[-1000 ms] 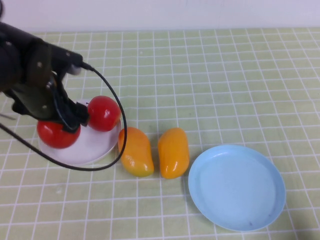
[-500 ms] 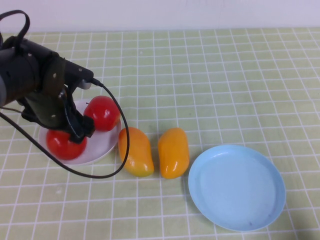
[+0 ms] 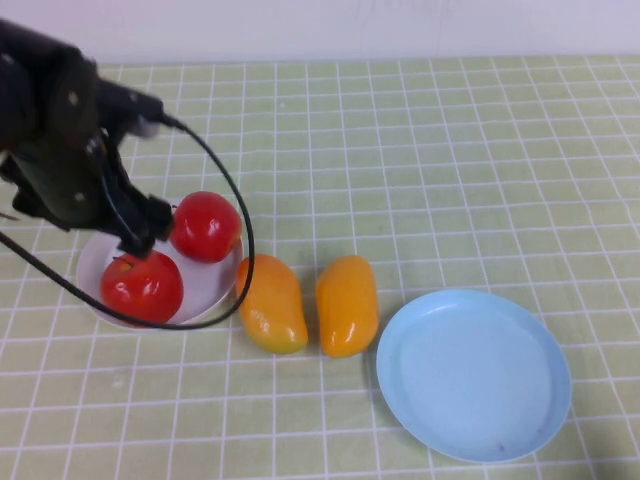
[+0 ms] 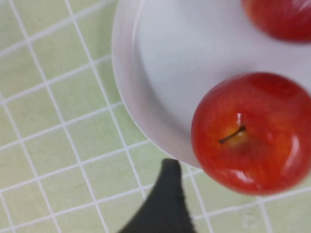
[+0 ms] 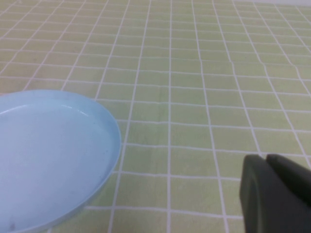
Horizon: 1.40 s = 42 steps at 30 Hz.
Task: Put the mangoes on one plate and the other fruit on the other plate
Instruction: Put one type of fruit in the left plate, then put another type of fruit in the right plate
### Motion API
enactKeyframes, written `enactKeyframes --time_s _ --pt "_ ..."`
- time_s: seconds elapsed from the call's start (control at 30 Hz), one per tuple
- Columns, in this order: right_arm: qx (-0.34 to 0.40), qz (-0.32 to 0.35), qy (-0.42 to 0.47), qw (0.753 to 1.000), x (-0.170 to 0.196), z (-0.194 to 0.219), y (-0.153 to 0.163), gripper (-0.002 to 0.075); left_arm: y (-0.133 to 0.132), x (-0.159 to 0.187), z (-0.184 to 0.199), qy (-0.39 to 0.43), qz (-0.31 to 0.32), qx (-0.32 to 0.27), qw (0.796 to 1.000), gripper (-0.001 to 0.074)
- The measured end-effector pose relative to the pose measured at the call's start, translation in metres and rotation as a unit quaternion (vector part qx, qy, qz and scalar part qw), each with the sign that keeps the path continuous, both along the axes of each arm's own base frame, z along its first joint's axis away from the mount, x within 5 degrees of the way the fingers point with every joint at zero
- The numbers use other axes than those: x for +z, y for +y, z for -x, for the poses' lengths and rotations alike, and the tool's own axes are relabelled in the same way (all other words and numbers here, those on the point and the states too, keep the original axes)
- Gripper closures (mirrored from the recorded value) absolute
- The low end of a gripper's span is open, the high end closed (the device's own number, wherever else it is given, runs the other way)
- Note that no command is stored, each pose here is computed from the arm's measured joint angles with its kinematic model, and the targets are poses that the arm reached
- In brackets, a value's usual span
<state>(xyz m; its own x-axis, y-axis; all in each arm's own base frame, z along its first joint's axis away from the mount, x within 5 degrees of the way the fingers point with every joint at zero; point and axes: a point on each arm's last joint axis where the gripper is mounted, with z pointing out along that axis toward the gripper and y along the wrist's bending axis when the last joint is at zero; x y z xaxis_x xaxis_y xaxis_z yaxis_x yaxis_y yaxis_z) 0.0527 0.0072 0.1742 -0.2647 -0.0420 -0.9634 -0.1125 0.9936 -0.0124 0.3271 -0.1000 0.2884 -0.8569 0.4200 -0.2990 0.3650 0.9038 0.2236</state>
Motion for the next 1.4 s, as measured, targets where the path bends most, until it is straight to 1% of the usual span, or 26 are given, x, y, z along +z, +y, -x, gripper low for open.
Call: enactKeyframes --time_s 0.07,0.17,0.23,0.3,0.33,0.37,0.43,0.53,0.63,0.7,0.8,0.93,1.0,1.13,1.23,1.4 --pt "0.000 0.000 0.000 1.000 0.000 0.000 0.000 0.0741 0.001 0.023 0.007 -0.019 0.017 0.005 1.000 0.0173" --pt "0.000 0.000 0.000 1.000 0.000 0.000 0.000 0.0741 0.003 0.051 0.023 -0.039 0.045 0.009 0.998 0.0318" --pt "0.000 0.000 0.000 1.000 0.000 0.000 0.000 0.0741 0.005 0.066 0.036 -0.048 0.056 0.003 0.997 0.0426" --pt "0.000 0.000 0.000 1.000 0.000 0.000 0.000 0.0741 0.009 0.080 0.050 -0.059 0.067 -0.006 0.996 0.0568" --pt "0.000 0.000 0.000 1.000 0.000 0.000 0.000 0.0741 0.010 0.085 0.055 -0.065 0.072 -0.010 0.995 0.0617" --pt "0.000 0.000 0.000 1.000 0.000 0.000 0.000 0.0741 0.012 0.091 0.063 -0.076 0.079 -0.014 0.994 0.0659" --pt "0.000 0.000 0.000 1.000 0.000 0.000 0.000 0.0741 0.016 0.101 0.078 -0.101 0.095 -0.022 0.990 0.0702" --pt "0.000 0.000 0.000 1.000 0.000 0.000 0.000 0.0742 0.024 0.112 0.106 -0.146 0.121 -0.031 0.981 0.0724" --pt "0.000 0.000 0.000 1.000 0.000 0.000 0.000 0.0741 0.034 0.113 0.136 -0.193 0.143 -0.037 0.970 0.0731" --pt "0.000 0.000 0.000 1.000 0.000 0.000 0.000 0.0741 0.042 0.105 0.159 -0.222 0.155 -0.042 0.962 0.0733" --pt "0.000 -0.001 0.000 1.000 0.000 0.000 0.000 0.0741 0.049 0.089 0.182 -0.256 0.170 -0.047 0.950 0.0734" --pt "0.000 -0.001 0.000 1.000 0.000 0.000 0.000 0.0742 0.058 0.061 0.205 -0.258 0.170 -0.048 0.950 0.0734" --pt "0.000 -0.001 0.000 1.000 0.000 0.000 0.000 0.0741 0.060 0.044 0.210 -0.244 0.164 -0.048 0.955 0.0734" --pt "0.000 -0.001 0.000 1.000 0.000 0.000 0.000 0.0741 0.063 0.029 0.212 -0.226 0.148 -0.042 0.962 0.0734" --pt "0.000 -0.001 0.000 1.000 0.000 0.000 0.000 0.0741 0.063 0.027 0.212 -0.223 0.155 -0.032 0.962 0.0734" --pt "0.000 -0.002 0.000 1.000 0.000 0.000 0.000 0.0742 0.061 0.029 0.207 -0.255 0.170 -0.025 0.951 0.0734"
